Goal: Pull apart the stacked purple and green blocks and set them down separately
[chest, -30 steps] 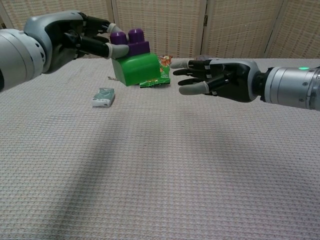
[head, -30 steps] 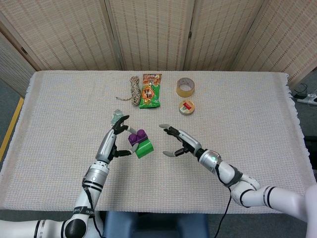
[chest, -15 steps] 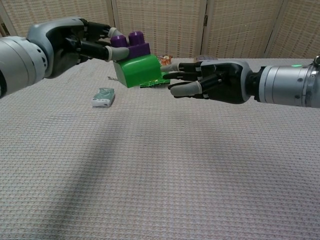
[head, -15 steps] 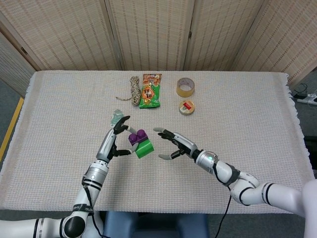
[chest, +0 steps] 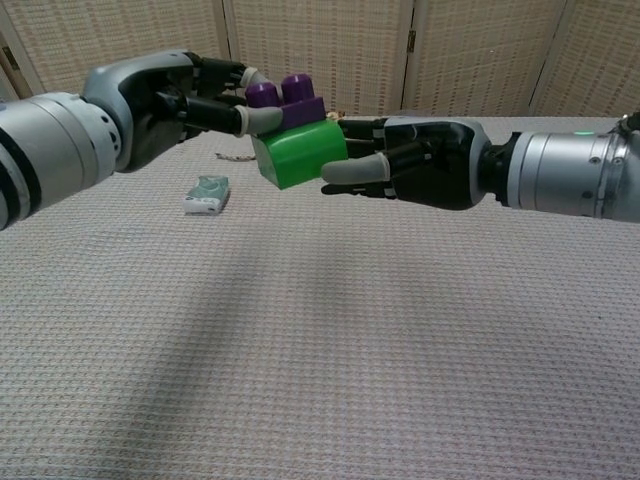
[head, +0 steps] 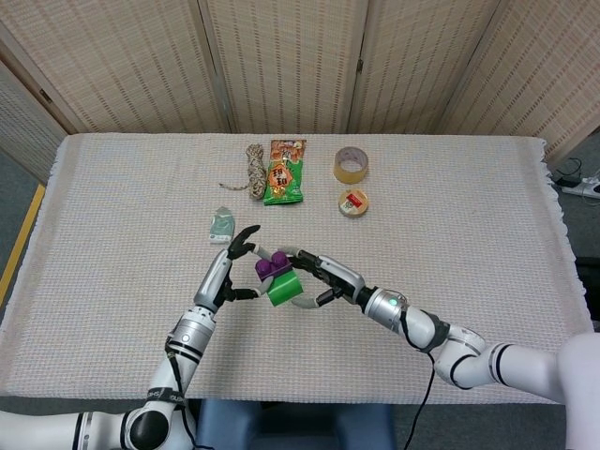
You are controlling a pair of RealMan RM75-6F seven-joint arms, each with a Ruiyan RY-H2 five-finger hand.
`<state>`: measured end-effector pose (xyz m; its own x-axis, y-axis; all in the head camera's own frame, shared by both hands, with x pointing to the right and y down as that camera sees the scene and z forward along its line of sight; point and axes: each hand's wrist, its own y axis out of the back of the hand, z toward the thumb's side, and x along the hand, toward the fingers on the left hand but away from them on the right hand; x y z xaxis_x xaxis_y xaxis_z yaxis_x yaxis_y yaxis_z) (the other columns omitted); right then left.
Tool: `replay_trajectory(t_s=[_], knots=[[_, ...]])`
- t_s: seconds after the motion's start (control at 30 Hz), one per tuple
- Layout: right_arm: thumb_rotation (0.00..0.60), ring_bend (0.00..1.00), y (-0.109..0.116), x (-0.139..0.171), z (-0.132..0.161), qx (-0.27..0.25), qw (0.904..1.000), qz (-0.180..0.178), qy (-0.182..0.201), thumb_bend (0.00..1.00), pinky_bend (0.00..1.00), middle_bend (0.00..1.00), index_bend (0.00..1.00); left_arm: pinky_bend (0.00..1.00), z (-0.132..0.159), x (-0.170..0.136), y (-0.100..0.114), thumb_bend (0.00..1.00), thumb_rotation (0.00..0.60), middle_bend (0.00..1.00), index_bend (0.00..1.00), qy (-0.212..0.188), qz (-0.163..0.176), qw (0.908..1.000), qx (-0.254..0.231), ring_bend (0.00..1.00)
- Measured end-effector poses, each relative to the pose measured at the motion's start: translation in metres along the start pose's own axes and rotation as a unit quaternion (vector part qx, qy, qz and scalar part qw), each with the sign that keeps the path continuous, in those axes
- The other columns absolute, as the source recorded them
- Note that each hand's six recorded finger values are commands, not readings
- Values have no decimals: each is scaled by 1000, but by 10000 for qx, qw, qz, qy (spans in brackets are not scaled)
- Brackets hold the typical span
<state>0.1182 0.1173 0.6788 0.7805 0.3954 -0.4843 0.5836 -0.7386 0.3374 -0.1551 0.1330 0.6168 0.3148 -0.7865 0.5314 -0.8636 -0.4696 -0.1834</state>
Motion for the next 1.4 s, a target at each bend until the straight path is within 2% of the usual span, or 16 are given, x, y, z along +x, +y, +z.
replay_trajectory(t_s=[0.47, 0.83, 1.03, 1.27, 1.4], knots=[[600, 0, -14, -17, -5, -277, 9994, 212, 53, 332, 0, 0, 226, 0, -1, -3, -8, 505, 600, 120, 727, -3, -52, 9999, -151, 0], [600, 0, -11, -20, 1, -282, 9995, 59, 131, 332, 0, 4, 565, 0, -1, -5, -4, 506, 600, 127, 730, -34, -19, 9998, -207, 0], [600, 24, -10, -20, 1, -233, 9996, -51, 161, 332, 0, 75, 741, 0, -1, -5, -4, 509, 600, 131, 731, -81, 26, 9997, -219, 0], [600, 54, -10, -20, 1, -186, 9996, -129, 147, 332, 0, 141, 854, 0, -1, -4, -2, 512, 600, 137, 734, -123, 132, 9996, -231, 0], [600, 67, -7, -19, -3, -194, 9996, -202, 89, 332, 1, 165, 893, 0, 1, -4, 3, 515, 600, 146, 735, -194, 419, 9986, -263, 0]])
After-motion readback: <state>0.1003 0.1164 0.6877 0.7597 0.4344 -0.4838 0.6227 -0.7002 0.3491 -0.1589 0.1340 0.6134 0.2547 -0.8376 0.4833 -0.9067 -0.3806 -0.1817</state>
